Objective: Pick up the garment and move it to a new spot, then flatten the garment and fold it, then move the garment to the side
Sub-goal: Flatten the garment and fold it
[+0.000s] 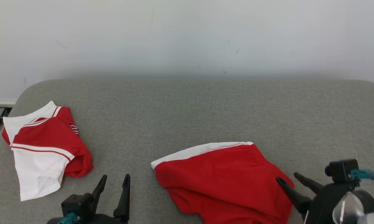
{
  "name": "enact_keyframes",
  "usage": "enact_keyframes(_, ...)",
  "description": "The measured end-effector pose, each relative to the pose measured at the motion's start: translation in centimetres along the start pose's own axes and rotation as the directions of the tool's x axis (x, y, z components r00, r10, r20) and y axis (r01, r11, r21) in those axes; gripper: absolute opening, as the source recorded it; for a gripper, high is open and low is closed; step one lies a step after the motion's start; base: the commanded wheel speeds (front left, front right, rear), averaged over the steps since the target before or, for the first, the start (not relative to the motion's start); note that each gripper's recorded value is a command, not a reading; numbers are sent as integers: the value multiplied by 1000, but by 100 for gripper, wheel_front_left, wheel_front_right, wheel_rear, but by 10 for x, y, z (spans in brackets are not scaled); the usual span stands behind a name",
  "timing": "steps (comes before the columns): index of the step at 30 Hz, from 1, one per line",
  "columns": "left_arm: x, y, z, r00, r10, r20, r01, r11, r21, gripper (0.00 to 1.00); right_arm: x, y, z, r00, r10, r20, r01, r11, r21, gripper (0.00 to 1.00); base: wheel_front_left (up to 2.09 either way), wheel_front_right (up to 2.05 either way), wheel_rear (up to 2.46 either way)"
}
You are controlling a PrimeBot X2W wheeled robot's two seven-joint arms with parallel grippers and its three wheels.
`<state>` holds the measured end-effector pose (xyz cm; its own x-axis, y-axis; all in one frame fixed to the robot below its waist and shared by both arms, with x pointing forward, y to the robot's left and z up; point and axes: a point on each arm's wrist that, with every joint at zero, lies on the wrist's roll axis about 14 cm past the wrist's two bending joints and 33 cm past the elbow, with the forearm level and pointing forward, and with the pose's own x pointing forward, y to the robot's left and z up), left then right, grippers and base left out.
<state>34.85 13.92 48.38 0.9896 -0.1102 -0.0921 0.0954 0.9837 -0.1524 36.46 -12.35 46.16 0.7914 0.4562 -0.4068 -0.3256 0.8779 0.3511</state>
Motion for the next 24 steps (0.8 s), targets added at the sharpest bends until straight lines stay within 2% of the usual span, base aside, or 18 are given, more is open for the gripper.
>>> enact_keyframes(6, 0, -2, -4, 1000, 2, -26, -2, 1000, -15, 100, 19, 10, 35, 1000, 0, 18, 2, 993, -118, 100, 0, 0, 0)
enact_keyframes(10, 9, -15, -12, 994, -61, -86, 57, 997, -42, 100, 41, 12, 48, 1000, -22, -8, 21, 988, -153, 100, 0, 0, 0)
enact_keyframes(13, 20, -18, -13, 989, -89, -116, 79, 993, -86, 100, 56, 8, 54, 998, -43, -35, 36, 986, -162, 100, 0, 0, 0)
enact_keyframes(18, 31, -4, -34, 971, -78, -227, 36, 983, -181, 100, 82, 11, 60, 996, -50, -78, 36, 985, -171, 100, 0, 0, 0)
enact_keyframes(24, 41, -8, -55, 937, -119, -327, 36, 968, -248, 100, 105, 10, 42, 984, -58, -167, 34, 989, -145, 100, 0, 0, 0)
